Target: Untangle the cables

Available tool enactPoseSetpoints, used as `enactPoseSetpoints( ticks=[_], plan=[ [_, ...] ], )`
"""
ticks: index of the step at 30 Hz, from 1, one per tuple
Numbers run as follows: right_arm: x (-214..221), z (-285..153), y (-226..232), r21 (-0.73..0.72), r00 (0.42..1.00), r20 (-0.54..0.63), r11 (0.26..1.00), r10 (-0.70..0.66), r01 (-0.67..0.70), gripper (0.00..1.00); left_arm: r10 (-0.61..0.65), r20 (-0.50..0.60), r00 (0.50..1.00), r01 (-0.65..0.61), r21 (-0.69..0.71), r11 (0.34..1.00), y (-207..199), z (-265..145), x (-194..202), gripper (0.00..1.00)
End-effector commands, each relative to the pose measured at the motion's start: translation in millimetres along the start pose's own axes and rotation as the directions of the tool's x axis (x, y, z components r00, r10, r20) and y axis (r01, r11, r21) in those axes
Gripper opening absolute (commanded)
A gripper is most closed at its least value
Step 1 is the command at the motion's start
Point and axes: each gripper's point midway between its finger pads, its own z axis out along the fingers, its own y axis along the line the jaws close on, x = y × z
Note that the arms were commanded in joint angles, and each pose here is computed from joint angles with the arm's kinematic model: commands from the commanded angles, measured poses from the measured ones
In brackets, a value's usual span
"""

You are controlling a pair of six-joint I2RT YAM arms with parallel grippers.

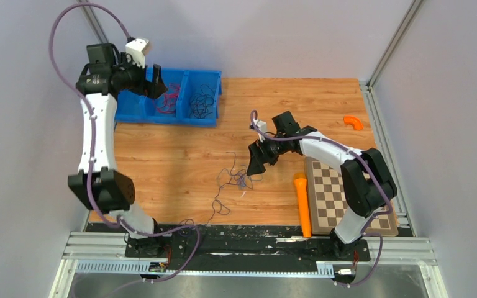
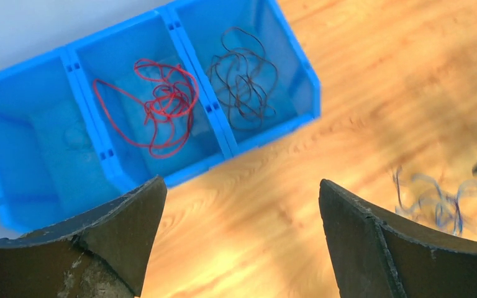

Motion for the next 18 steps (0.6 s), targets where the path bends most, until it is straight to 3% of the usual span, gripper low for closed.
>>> enactPoseSetpoints(
  ticks=[1, 5, 8, 12, 14, 18],
  plan=[
    [-9.2, -15.5, 8.0, 0.013, 0.996, -0.017, 0.996, -0.089, 0.089, 0.86, 0.168, -0.150, 0.974, -0.149, 0.132, 0.980, -54.9, -75.0, 38.4, 1.00],
    [-3.2, -16.6, 3.4, 0.045, 0.994, -0.064, 0.994, -0.093, 0.096, 0.86, 0.203, -0.260, 0.944, -0.158, 0.185, 0.970, -78.5, -110.7, 69.8, 1.00],
    [7.0, -9.5, -2.5, 0.074, 0.986, -0.139, 0.992, -0.093, 0.104, 0.86, 0.182, -0.281, 0.942, -0.121, 0.219, 0.968, -97.0, -122.0, 90.4, 1.00],
    [16.0, -2.6, 0.6, 0.071, 0.977, -0.190, 0.991, -0.098, 0.114, 0.85, 0.063, -0.290, 0.955, 0.029, 0.304, 0.952, -131.8, -125.8, 111.6, 1.00],
    [17.1, -1.4, 3.4, 0.064, 0.976, -0.194, 0.991, -0.103, 0.117, 0.85, -0.009, -0.298, 0.954, 0.097, 0.282, 0.954, -141.3, -121.3, 120.3, 1.00],
    [15.7, 0.4, 1.9, 0.063, 0.972, -0.211, 0.991, -0.104, 0.120, 0.85, 0.019, -0.266, 0.964, 0.041, 0.216, 0.976, -155.8, -101.3, 136.6, 1.00]
  ],
)
